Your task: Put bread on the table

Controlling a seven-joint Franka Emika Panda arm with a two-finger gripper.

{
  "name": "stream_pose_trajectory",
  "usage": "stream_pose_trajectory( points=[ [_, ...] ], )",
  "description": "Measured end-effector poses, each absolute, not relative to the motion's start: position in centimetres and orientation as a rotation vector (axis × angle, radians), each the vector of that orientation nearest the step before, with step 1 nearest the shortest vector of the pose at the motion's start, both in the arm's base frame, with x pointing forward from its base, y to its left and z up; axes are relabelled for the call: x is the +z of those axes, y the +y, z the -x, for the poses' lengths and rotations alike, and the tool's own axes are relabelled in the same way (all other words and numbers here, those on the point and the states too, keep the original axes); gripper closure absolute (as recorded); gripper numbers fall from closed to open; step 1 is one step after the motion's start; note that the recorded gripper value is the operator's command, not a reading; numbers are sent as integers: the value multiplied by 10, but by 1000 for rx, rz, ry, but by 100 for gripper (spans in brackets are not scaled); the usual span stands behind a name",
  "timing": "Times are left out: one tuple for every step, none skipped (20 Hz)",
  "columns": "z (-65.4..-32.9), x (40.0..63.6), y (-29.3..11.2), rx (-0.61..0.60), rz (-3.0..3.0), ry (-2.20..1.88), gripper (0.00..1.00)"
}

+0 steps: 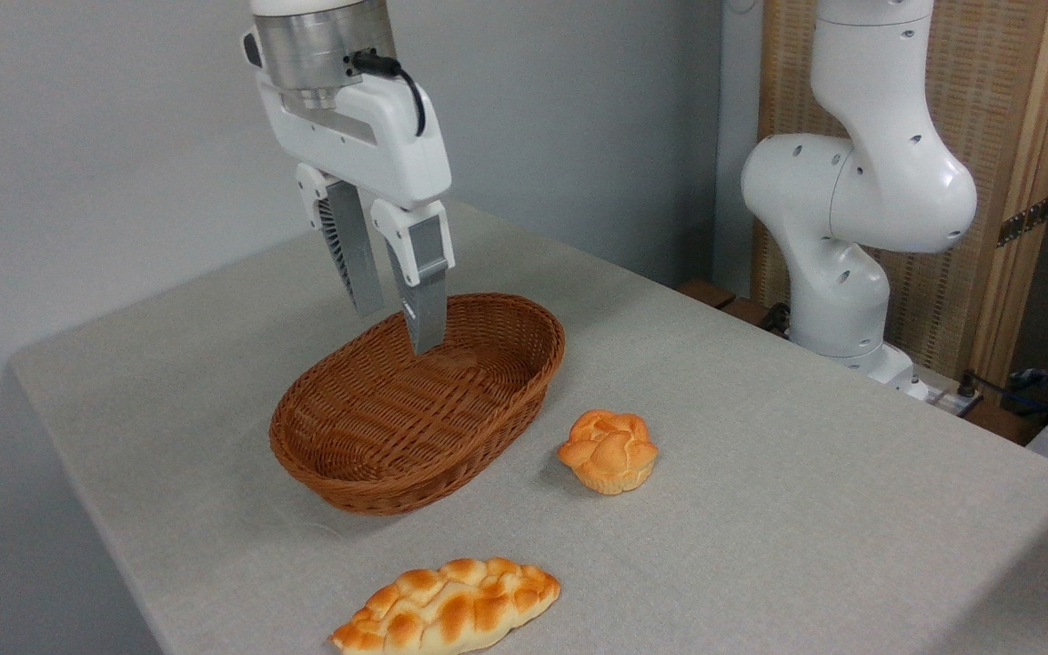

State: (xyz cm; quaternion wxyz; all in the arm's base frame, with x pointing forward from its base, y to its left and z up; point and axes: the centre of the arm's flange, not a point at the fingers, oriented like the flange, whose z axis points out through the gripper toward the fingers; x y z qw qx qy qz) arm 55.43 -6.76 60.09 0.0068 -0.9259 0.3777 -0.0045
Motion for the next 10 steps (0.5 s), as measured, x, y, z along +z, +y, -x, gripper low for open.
stream_pose_trajectory(
  points=[
    [-556, 601, -68, -15, 2896, 1182, 0],
    [-556, 601, -67, -16, 2897, 1179, 0],
    [-557, 602, -65, -19, 2899, 1173, 0],
    [-557, 604, -61, -22, 2902, 1165, 0],
    [-557, 605, -58, -25, 2905, 1155, 0],
    [-558, 606, -54, -28, 2908, 1145, 0],
    [-558, 607, -52, -30, 2910, 1139, 0],
    [-558, 607, -51, -31, 2911, 1137, 0],
    [-558, 608, -50, -32, 2911, 1135, 0],
    [-558, 609, -50, -33, 2911, 1135, 0]
  ],
)
